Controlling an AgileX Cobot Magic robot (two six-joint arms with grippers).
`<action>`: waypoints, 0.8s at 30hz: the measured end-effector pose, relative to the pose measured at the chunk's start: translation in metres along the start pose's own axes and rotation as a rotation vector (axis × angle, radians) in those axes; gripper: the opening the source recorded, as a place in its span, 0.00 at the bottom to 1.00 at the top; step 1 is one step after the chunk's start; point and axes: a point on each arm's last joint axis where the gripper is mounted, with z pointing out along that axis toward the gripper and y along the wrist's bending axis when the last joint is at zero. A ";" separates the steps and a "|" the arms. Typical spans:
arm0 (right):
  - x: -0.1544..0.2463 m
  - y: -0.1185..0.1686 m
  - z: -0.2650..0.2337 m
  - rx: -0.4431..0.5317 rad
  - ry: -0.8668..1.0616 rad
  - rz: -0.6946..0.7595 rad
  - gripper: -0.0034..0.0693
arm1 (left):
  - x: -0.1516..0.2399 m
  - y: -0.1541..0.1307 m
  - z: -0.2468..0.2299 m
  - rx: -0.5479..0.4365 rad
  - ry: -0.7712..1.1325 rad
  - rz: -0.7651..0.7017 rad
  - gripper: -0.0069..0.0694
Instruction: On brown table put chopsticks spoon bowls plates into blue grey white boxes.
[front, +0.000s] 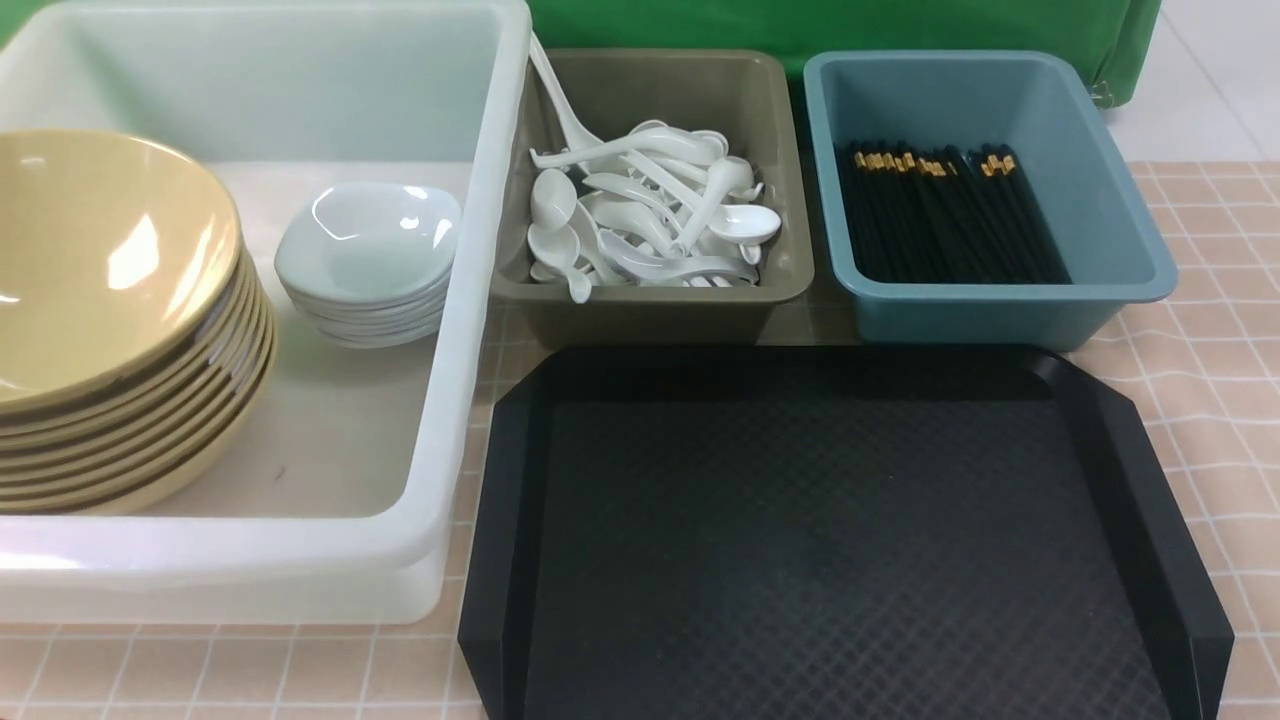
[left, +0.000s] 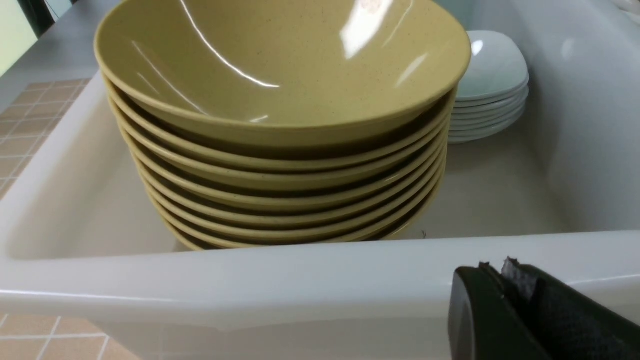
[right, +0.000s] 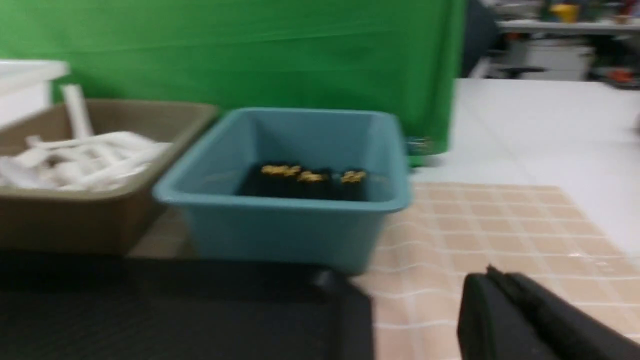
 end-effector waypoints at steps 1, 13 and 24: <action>0.000 0.000 0.000 0.005 0.000 0.000 0.10 | 0.000 0.000 0.000 0.000 0.000 0.000 0.10; 0.024 -0.007 -0.005 0.098 0.245 0.042 0.10 | 0.000 0.000 0.000 0.000 -0.001 -0.003 0.10; 0.024 -0.007 -0.005 0.098 0.245 0.042 0.10 | 0.000 0.000 0.000 0.000 -0.001 -0.004 0.10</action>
